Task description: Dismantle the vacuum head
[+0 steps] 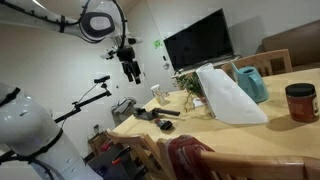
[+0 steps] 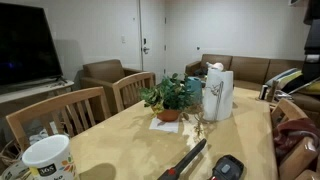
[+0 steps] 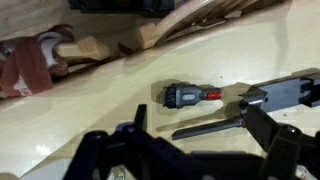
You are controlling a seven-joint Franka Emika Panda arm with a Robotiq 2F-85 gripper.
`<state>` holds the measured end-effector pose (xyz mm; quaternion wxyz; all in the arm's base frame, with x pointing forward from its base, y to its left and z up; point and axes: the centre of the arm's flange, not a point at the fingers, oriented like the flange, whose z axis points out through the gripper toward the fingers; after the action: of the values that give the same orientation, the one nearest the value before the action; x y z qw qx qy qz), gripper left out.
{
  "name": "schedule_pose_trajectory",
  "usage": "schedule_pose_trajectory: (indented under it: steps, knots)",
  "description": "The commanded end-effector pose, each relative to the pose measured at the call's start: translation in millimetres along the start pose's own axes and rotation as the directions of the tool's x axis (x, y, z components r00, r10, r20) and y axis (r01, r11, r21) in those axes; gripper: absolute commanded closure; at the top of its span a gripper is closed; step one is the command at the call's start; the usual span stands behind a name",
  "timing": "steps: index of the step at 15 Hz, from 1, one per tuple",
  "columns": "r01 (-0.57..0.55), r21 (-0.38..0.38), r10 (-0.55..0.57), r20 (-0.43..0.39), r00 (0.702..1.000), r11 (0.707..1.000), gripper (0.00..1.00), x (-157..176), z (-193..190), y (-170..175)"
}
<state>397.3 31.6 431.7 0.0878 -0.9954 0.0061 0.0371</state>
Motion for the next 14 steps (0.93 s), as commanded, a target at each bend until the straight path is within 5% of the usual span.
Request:
schedule_pose_trajectory:
  steps: [1, 11, 14]
  knots:
    - [0.000, 0.000, 0.000, 0.000, 1.000, 1.000, 0.00, 0.0, 0.0, 0.0]
    - [0.000, 0.000, 0.000, 0.000, 1.000, 1.000, 0.00, 0.0, 0.0, 0.0]
    - [0.098, -0.063, -0.098, 0.003, 0.995, 0.993, 0.00, 1.4, -2.3, -11.1]
